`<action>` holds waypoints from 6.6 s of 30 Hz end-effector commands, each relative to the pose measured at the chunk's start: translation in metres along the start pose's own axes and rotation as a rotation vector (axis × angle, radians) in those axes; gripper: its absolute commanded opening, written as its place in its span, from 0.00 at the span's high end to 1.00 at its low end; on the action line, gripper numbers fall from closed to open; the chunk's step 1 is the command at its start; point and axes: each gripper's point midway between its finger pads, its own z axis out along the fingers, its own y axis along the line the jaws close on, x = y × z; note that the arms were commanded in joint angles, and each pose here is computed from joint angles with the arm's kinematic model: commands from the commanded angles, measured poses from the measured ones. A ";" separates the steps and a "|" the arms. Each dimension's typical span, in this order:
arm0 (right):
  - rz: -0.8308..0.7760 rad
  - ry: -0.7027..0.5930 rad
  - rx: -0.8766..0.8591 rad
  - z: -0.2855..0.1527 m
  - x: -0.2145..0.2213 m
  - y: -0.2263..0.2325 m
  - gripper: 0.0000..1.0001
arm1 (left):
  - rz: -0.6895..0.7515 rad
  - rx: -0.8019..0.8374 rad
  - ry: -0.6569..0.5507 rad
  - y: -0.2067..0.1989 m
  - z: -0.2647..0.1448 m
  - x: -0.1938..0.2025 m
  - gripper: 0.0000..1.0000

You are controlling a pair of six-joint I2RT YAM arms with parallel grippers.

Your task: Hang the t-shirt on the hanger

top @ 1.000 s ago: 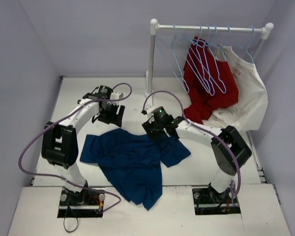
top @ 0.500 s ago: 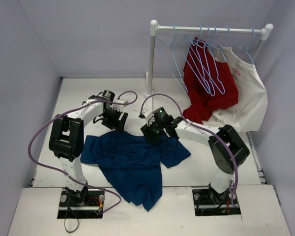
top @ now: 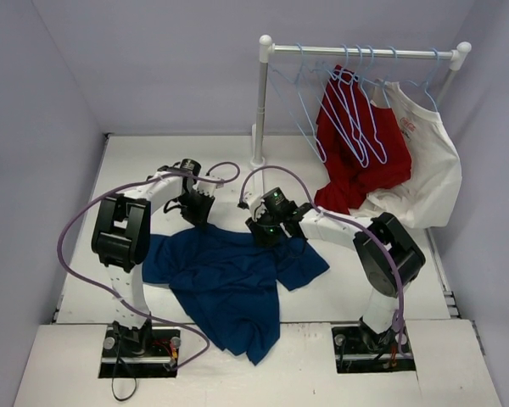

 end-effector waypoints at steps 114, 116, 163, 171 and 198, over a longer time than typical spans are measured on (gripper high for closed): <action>0.143 -0.610 0.679 -0.299 -0.154 -0.053 0.30 | -0.408 -0.247 -0.557 -0.037 -0.169 0.071 0.32; 0.143 -0.640 0.695 -0.313 -0.170 -0.063 0.30 | -0.413 -0.235 -0.544 -0.035 -0.158 0.066 0.32; 0.123 -0.366 0.240 -0.188 -0.032 0.008 0.37 | -0.105 -0.187 -0.083 -0.108 -0.053 0.100 1.00; 0.146 -0.348 0.235 -0.181 -0.039 0.006 0.37 | -0.228 0.017 -0.194 -0.155 -0.081 0.139 0.89; 0.365 -0.145 0.268 -0.036 -0.022 -0.017 0.37 | -0.622 -0.295 -0.280 -0.059 -0.062 0.103 0.33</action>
